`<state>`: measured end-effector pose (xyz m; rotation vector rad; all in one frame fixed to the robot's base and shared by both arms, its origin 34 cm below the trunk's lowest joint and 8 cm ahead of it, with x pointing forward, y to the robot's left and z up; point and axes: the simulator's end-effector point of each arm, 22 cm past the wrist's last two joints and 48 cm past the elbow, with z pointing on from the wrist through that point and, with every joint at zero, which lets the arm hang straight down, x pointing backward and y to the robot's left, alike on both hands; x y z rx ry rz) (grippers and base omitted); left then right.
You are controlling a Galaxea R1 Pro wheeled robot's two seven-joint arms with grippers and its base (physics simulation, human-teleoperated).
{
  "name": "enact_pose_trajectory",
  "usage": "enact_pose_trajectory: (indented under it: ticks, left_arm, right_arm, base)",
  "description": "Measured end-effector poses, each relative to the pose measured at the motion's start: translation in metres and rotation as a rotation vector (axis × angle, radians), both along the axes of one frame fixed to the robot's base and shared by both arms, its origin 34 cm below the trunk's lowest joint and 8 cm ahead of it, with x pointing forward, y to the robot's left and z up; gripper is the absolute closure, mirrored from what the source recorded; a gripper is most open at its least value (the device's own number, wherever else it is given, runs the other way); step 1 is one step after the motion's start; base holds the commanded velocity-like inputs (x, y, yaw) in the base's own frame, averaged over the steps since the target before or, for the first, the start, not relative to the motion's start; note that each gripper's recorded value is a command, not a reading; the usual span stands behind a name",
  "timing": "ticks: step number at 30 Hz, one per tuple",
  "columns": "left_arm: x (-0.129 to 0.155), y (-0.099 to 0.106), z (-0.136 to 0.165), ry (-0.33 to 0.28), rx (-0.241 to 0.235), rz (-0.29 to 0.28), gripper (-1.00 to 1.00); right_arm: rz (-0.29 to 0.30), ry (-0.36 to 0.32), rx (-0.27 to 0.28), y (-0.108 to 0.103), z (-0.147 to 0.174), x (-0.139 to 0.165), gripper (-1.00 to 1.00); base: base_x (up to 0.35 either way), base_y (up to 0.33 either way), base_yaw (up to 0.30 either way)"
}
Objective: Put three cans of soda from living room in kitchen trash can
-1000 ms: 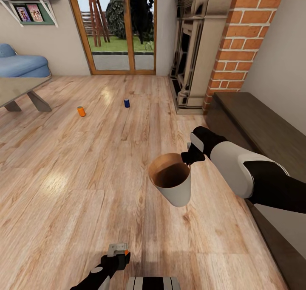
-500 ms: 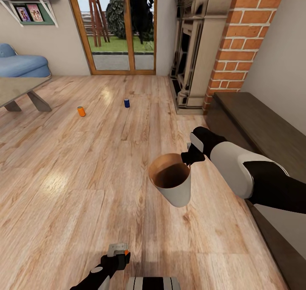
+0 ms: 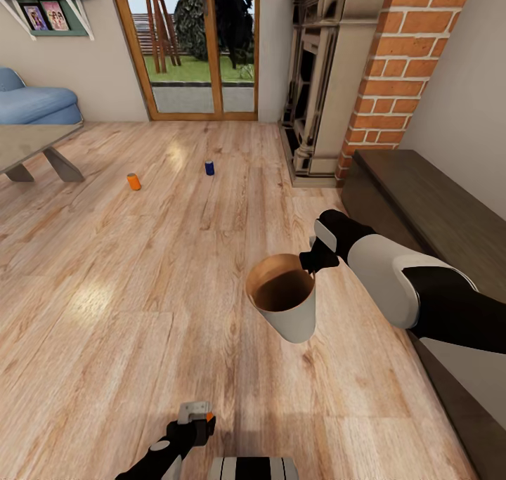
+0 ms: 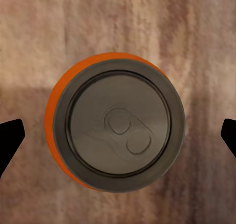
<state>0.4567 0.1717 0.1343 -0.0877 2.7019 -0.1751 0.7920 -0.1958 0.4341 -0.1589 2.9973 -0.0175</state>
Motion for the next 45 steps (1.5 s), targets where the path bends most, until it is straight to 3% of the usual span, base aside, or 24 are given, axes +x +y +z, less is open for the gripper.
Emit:
enact_pose_trajectory:
  ticks: [45]
  left_arm:
    - [0.003, -0.003, -0.005, -0.001, -0.005, 0.001, -1.00]
  right_arm:
    - [-0.002, 0.034, -0.004, -0.003, -0.022, -0.005, 1.00]
  base:
    - [0.000, 0.000, 0.000]
